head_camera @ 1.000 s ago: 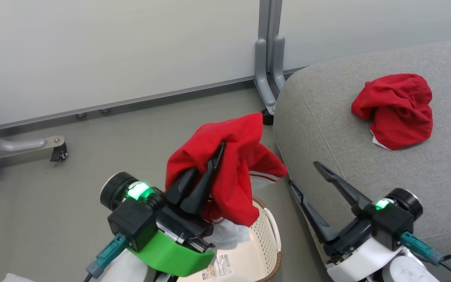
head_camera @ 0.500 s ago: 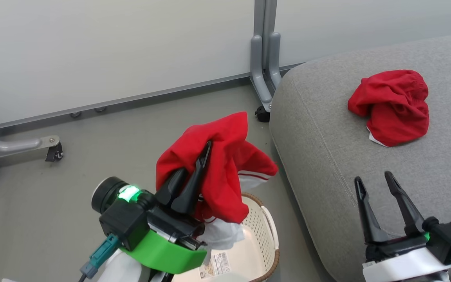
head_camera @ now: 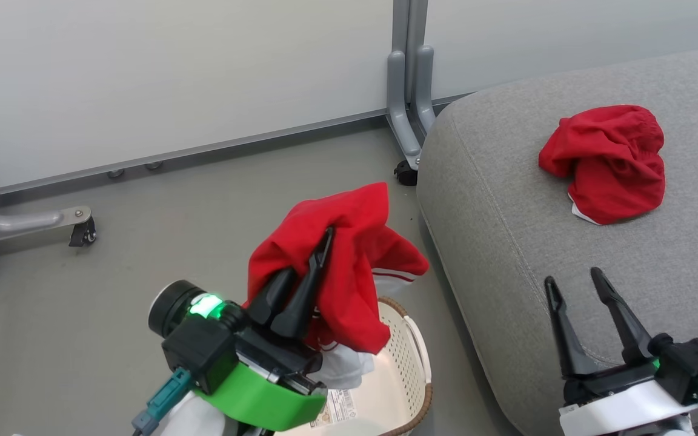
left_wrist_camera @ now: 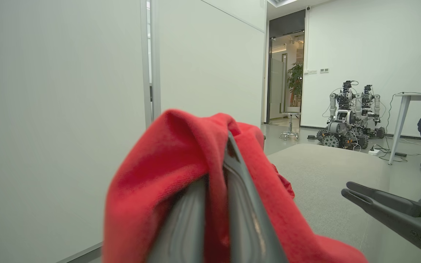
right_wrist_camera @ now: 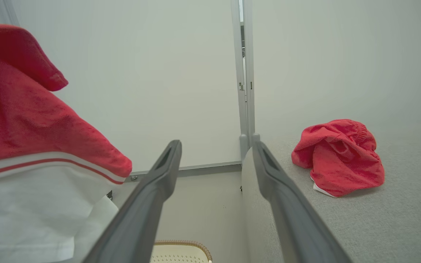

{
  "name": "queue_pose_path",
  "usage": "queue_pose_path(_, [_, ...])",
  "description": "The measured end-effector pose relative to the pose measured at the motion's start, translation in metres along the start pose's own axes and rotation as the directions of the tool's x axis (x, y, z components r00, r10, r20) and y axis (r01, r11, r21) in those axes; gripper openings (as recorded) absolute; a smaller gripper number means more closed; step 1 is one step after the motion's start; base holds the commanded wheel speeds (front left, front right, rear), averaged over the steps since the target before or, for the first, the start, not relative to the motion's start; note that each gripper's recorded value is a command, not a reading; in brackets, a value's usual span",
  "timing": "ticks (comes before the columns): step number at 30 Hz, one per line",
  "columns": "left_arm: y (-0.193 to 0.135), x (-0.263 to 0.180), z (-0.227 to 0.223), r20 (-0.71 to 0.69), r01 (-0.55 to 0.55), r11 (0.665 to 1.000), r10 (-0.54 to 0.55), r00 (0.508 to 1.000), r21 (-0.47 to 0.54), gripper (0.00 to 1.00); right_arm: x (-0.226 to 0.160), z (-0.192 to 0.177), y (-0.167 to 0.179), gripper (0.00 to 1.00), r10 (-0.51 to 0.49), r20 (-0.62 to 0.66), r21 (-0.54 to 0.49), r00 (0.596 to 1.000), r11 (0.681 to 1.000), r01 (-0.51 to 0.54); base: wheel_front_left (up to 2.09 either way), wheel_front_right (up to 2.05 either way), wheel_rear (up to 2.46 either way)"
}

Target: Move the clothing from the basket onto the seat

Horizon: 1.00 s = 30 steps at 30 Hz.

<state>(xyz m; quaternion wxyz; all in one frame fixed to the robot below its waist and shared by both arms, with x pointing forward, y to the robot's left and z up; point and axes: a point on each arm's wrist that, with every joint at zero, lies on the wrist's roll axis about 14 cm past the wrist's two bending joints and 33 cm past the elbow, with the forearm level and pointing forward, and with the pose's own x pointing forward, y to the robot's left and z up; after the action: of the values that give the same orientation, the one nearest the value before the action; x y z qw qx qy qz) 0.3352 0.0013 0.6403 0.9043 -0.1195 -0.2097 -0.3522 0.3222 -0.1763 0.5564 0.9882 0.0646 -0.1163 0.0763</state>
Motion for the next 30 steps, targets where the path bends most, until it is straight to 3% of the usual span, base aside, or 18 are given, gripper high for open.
queue_pose_path(5, [-0.014,0.002,0.001,-0.001,0.06,0.998,-0.06,0.998,0.011,0.0,0.01,0.005,0.019,1.0,0.128,-0.003,-0.052,0.992,0.99,-0.128,0.0,0.0,0.0])
queue_pose_path(11, [-0.034,0.001,0.0,-0.017,0.15,0.988,-0.15,0.989,0.046,0.0,0.014,0.003,0.044,1.0,0.297,-0.042,-0.096,0.954,0.949,-0.299,0.0,0.0,0.0])
queue_pose_path(19, [-0.04,-0.001,0.003,-0.015,0.176,0.983,-0.176,0.984,0.05,0.0,0.005,-0.015,0.062,1.0,0.48,-0.171,-0.105,0.86,0.859,-0.5,0.0,0.0,0.0])
queue_pose_path(23, [-0.046,-0.001,0.003,-0.015,0.197,0.979,-0.197,0.98,0.042,0.0,0.004,-0.022,0.07,1.0,0.554,-0.232,-0.136,0.799,0.795,-0.591,0.0,0.0,0.0])
queue_pose_path(30, [-0.054,-0.001,0.0,-0.022,0.227,0.973,-0.226,0.974,0.039,0.0,0.014,-0.026,0.074,1.0,0.609,-0.291,-0.186,0.738,0.721,-0.668,0.0,0.0,0.0])
